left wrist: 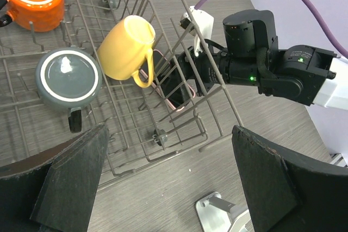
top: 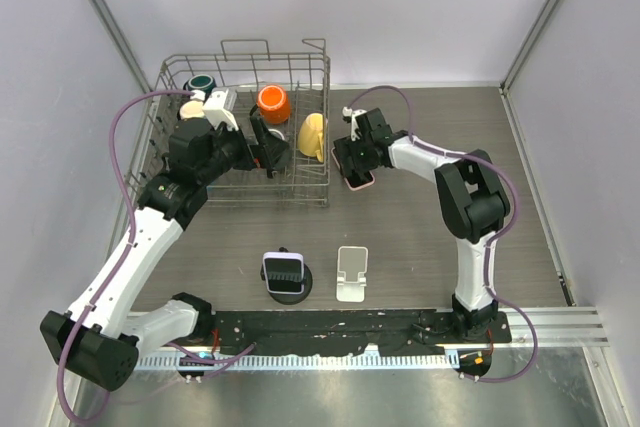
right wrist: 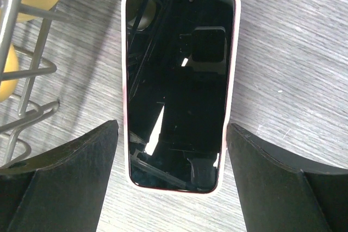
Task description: Place the phone on the phone stand
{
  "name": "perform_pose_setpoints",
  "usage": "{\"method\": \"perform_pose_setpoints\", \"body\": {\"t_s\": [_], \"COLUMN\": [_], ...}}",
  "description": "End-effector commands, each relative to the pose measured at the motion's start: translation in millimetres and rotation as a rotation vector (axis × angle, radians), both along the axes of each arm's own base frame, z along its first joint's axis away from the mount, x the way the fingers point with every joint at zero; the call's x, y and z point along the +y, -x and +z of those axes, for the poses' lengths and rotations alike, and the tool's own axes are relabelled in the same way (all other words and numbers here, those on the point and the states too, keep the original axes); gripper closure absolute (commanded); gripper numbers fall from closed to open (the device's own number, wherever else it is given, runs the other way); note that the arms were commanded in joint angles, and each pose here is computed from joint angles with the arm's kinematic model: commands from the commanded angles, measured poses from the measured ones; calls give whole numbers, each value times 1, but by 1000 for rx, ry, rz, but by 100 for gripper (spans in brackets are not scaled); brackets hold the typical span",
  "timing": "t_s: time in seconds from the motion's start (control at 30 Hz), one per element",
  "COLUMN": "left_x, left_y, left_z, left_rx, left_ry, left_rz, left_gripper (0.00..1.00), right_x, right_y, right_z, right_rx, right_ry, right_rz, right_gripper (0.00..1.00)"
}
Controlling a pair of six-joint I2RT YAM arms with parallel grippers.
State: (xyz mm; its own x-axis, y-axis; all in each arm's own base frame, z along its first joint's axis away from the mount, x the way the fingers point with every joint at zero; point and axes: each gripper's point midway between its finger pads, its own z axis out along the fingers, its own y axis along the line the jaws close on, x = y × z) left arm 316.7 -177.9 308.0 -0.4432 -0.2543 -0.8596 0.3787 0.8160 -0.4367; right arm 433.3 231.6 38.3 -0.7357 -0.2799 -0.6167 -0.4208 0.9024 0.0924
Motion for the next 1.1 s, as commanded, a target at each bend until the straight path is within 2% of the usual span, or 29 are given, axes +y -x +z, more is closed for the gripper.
{"method": "perform_pose_setpoints", "body": {"t_s": [0.0, 0.37, 0.47, 0.5, 0.57, 0.6, 0.63, 0.8, 0.97, 1.03, 1.07], "left_x": [-2, -2, -1, -2, -1, -2, -1, -1, -3, -2, -2], "left_y": [-1, -1, -2, -2, -2, -2, -2, -2, -1, -1, -1], "left_z": [16, 15, 15, 15, 15, 14, 15, 15, 16, 17, 17], "left_rx": [-45, -41, -43, -41, -41, -39, -43, -40, -40, -41, -41], "left_ry": [18, 18, 16, 16, 16, 16, 15, 17, 26, 25, 25], "left_rz": [-13, -12, -11, -11, -8, -11, -10, -9, -18, -16, -14], "left_gripper": [0, 0, 0, 0, 0, 0, 0, 0, 0, 0, 0], "right_x": [13, 2, -3, -5, -16, -21, -24, -60, -84, -88, -89], "right_y": [-11, -4, 7, 10, 19, 21, 24, 73, 133, 145, 154], "right_z": [8, -14, -26, -30, -34, -33, -26, -29, -29, -25, -29], "right_rx": [-28, 4, 80, 101, 130, 130, 128, 174, 183, 164, 163], "right_ry": [-17, 155, 185, 195, 227, 242, 230, 240, 134, 101, 85], "right_rz": [38, 13, 17, 1, -32, -59, -99, -244, -402, -434, -432], "right_gripper": [14, 17, 35, 48, 60, 74, 80, 96, 98, 90, 80]}}
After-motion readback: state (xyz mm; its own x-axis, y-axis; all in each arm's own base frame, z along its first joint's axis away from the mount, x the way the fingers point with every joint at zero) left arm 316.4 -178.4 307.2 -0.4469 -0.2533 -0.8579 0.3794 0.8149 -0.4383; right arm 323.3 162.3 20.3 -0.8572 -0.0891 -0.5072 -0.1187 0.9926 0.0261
